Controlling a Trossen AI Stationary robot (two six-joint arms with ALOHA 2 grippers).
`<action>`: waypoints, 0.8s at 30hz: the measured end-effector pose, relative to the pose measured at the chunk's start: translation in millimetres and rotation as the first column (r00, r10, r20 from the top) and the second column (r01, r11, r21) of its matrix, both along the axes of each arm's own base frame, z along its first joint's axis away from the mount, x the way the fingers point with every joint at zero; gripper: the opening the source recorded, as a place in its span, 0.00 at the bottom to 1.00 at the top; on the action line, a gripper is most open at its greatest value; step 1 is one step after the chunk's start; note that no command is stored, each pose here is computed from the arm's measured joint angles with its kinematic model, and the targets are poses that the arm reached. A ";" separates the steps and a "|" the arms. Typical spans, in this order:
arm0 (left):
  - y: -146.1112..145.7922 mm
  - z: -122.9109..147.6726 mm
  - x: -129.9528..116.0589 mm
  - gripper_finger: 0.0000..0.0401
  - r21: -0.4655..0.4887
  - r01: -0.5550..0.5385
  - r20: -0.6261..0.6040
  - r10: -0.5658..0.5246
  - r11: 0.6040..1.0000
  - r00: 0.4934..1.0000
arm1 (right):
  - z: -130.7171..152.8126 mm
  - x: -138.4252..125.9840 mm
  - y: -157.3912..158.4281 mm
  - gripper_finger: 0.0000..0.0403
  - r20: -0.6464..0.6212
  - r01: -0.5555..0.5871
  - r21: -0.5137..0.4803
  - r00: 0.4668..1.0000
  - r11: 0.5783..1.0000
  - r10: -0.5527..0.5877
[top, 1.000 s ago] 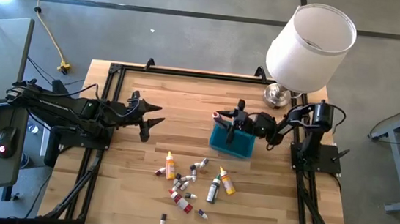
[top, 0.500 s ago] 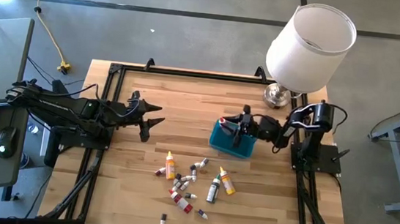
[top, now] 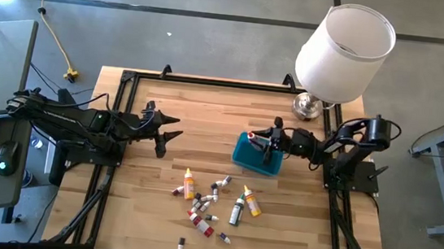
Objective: Pick & Place food coloring
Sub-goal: Put the large orange food coloring bottle into the blue bin
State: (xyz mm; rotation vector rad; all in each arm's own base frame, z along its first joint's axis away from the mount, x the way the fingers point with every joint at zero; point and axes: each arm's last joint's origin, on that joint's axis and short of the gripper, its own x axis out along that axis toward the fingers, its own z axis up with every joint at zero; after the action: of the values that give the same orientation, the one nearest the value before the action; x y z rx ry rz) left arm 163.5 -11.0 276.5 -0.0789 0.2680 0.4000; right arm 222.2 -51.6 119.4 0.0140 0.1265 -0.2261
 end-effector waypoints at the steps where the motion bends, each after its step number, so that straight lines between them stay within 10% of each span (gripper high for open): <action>1: 0.0 0.1 0.0 0.49 0.000 0.000 0.001 0.000 1.000 1.000 | 1.1 -0.6 0.0 0.31 -0.009 0.003 0.002 1.000 1.000 -0.003; 24: 0.0 0.0 0.0 0.49 0.000 -0.001 0.000 0.001 1.000 1.000 | 21.2 -20.9 4.6 0.31 -0.160 0.040 0.123 0.987 0.992 -0.020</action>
State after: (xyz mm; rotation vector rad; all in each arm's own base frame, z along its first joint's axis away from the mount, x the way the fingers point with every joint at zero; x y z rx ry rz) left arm 163.5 -11.0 276.5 -0.0791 0.2677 0.4007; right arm 201.3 -47.0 140.6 0.1238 0.2996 -0.2489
